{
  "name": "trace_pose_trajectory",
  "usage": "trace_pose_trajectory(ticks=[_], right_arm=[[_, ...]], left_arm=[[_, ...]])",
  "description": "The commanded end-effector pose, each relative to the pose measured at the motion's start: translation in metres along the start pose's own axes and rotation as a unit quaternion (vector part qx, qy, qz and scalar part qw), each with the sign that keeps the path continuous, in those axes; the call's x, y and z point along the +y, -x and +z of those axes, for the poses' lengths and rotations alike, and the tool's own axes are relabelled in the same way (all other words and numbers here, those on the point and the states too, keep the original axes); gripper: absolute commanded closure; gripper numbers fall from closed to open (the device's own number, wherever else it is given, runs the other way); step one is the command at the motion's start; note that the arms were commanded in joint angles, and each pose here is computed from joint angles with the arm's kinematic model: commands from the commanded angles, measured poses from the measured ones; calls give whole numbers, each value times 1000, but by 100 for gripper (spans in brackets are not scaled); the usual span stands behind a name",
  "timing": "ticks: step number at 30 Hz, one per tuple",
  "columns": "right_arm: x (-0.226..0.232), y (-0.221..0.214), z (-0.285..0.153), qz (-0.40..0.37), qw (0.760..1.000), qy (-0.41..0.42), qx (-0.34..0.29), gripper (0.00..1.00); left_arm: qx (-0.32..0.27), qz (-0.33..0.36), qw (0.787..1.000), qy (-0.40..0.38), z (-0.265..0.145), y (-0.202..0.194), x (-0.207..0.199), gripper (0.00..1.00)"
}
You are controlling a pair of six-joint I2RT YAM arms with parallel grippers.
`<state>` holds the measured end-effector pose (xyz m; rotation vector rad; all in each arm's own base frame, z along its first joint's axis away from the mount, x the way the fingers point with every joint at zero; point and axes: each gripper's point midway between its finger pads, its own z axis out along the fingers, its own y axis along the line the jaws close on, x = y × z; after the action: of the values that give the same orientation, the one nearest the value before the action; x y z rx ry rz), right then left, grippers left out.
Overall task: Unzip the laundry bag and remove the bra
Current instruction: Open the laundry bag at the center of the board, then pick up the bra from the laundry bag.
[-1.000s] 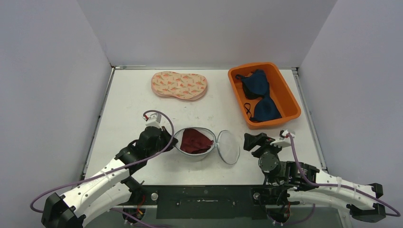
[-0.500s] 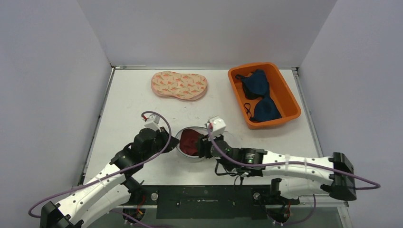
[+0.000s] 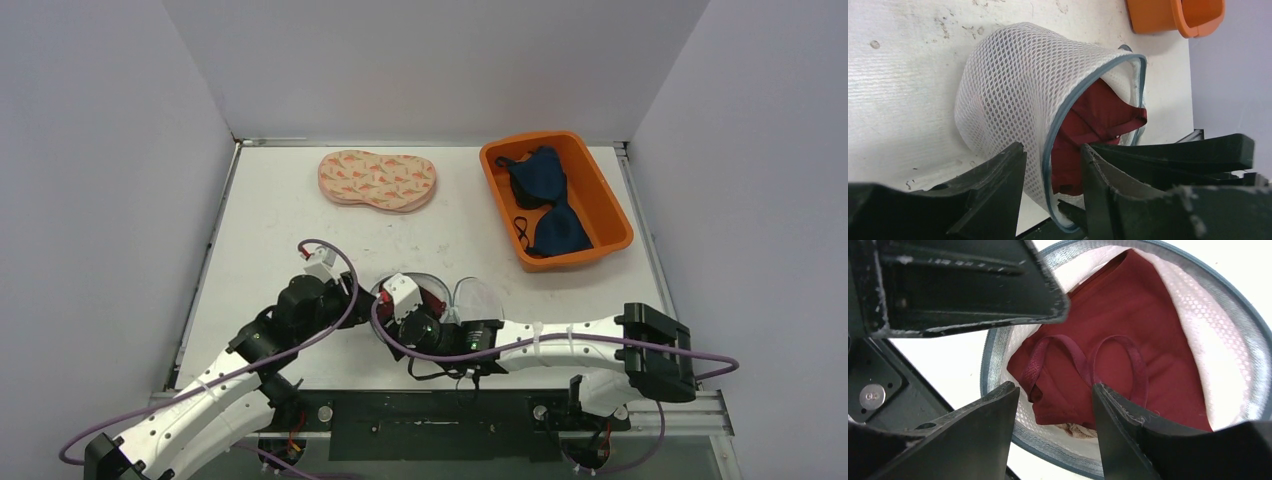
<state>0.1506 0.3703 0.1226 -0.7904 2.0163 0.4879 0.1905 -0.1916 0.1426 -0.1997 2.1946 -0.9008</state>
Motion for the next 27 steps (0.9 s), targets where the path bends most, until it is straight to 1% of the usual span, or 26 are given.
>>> trace_pose_trajectory(ticks=[1,3,5,7,9,11,13,14,17,20,27], right_arm=[[18,16,1,6,1000,13,-23,43],[24,16,3,11,999,19,-26,42],[29,23,5,19,999,25,-39,42],[28,29,4,21,999,15,-48,41],[23,34,-1,19,998,3,-56,39],[17,38,-6,14,998,-7,-64,38],[9,35,-11,-1,998,-21,-57,36],[8,35,-13,-9,998,-23,-56,35],[9,30,-15,-37,998,-16,-44,30],[8,22,-9,-67,997,-29,-24,27],[-1,4,9,-105,992,-72,8,27]], left_arm=[[18,-8,999,-29,-3,-6,-10,57],[21,-15,999,-37,-3,-8,-13,58],[23,-17,999,-37,-3,-10,-11,62],[21,-15,999,-24,-1,-12,-4,70],[21,-10,1000,-9,0,-13,3,82],[21,-8,1000,2,1,-15,10,88],[20,-8,1000,7,2,-16,13,97],[20,-8,1000,7,3,-16,13,100],[19,-8,1000,7,4,-16,13,100],[20,-9,1000,3,5,-15,11,100],[22,-8,1000,3,3,-16,11,100]])
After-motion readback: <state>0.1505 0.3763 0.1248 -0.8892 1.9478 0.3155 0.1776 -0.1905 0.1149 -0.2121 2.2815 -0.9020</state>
